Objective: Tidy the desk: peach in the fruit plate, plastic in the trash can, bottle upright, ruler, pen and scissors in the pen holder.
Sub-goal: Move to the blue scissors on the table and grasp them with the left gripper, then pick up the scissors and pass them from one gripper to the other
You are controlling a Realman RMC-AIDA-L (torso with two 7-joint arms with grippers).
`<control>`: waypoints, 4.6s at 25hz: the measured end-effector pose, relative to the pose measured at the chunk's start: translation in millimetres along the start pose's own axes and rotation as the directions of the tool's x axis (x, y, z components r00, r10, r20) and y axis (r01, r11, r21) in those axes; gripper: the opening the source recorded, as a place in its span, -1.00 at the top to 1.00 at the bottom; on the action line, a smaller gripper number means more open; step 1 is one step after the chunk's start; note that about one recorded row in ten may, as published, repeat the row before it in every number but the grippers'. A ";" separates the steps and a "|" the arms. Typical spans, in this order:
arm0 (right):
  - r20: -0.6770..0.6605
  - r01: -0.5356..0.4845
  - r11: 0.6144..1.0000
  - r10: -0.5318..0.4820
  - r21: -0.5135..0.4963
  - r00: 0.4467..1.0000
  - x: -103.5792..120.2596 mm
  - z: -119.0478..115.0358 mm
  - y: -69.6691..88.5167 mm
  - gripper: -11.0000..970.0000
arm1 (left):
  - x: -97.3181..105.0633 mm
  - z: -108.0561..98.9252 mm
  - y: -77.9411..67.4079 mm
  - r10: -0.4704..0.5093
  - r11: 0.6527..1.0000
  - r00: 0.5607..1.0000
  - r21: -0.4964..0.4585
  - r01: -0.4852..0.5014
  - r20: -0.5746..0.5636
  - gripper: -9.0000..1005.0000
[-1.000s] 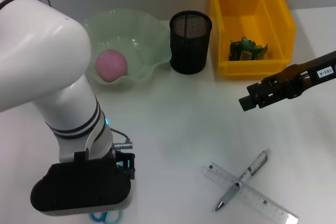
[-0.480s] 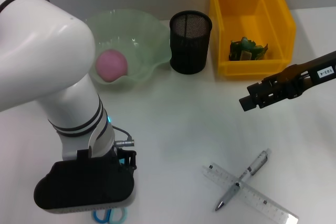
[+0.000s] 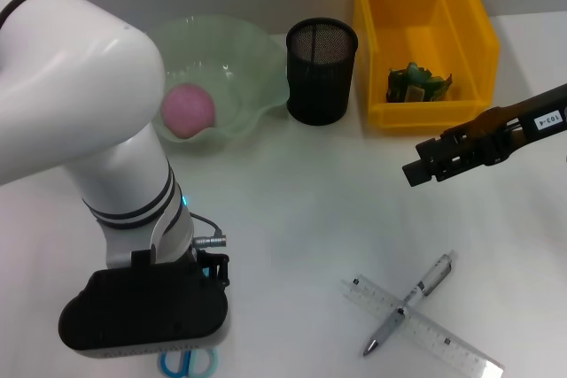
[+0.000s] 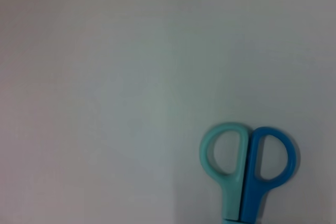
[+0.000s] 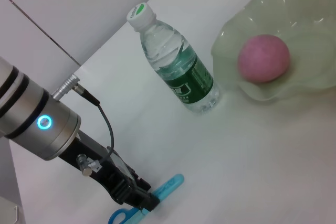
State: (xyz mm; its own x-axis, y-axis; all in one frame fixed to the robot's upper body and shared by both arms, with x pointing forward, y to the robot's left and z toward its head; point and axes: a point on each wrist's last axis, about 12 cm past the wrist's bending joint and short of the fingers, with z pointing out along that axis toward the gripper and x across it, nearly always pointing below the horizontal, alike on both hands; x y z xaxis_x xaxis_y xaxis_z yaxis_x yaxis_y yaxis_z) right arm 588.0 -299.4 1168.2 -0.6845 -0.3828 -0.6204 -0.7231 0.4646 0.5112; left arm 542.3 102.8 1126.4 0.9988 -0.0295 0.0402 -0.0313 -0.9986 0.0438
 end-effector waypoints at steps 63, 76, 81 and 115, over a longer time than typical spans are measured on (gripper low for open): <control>-0.001 0.013 1.000 -0.013 -0.001 1.000 -4.5 0.0 0.4 -0.68 | 8.2 2.9 3.3 -0.021 1.000 0.999 0.018 0.021 0.024 0.55; -0.001 0.014 1.000 -0.014 -0.001 1.000 -4.6 0.0 0.5 -0.68 | 8.3 3.2 2.6 -0.023 0.999 0.999 0.025 0.023 0.021 0.33; 0.000 0.020 1.000 -0.020 -0.002 1.000 -7.3 0.3 1.0 -0.68 | 8.8 2.8 2.8 -0.025 0.999 0.999 0.023 0.024 0.020 0.31; 0.000 0.032 0.999 -0.032 -0.003 0.999 -11.1 1.0 1.8 -0.68 | 8.7 3.1 1.9 -0.058 0.997 0.998 0.047 0.057 0.030 0.54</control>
State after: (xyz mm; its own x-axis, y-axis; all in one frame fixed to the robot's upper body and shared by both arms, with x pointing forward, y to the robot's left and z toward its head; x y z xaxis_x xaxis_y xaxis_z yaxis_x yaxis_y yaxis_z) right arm 594.4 -293.5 1175.4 -0.6612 -0.3975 -0.6363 -0.7448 0.4495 0.4932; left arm 551.1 100.5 1123.7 0.9996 0.0274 0.0076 0.0274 -0.9996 -0.0008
